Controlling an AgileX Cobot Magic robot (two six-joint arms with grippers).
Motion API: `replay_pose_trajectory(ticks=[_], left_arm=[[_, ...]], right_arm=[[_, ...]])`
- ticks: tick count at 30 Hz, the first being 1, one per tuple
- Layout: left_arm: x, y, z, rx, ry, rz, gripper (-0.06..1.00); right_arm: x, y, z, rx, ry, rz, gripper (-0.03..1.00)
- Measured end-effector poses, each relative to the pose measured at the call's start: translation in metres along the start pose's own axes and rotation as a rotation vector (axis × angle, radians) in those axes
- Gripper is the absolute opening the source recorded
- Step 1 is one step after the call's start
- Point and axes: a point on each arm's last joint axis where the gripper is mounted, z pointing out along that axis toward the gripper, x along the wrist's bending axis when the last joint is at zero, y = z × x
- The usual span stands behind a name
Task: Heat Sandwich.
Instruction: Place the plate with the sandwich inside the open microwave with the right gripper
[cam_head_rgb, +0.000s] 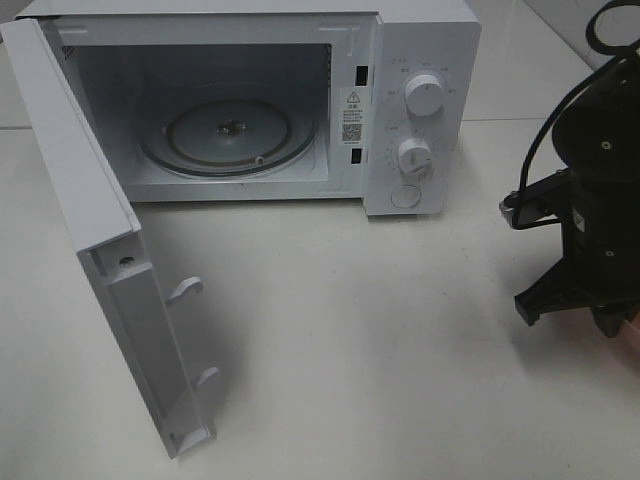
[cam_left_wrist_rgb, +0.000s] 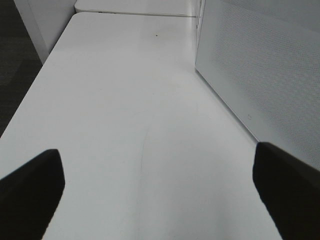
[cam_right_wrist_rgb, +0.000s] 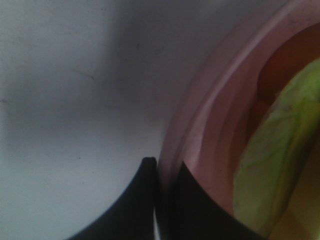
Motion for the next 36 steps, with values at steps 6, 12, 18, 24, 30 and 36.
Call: replay_pose_trajectory(ticks=[6,12,18,24,30,36], left_arm=[[0.000,0.000,0.000,0.000,0.000,0.000,0.96],[0.000,0.000,0.000,0.000,0.000,0.000,0.96],[0.000,0.000,0.000,0.000,0.000,0.000,0.96],[0.000,0.000,0.000,0.000,0.000,0.000,0.96],[0.000,0.000,0.000,0.000,0.000,0.000,0.96],[0.000,0.000,0.000,0.000,0.000,0.000,0.96]], right_arm=[[-0.004,-0.014,-0.010,-0.023,0.020,0.024,0.04],[-0.009,-0.028,-0.021,-0.049,0.045,0.053,0.04],[-0.013,-0.036,-0.030,-0.068,0.058,0.067,0.04],[-0.015,-0.042,-0.038,-0.075,0.066,0.066,0.04],[0.006,-0.049,-0.048,-0.077,0.044,-0.039,0.04],[0.025,-0.055,-0.056,-0.087,0.018,-0.138,0.04]])
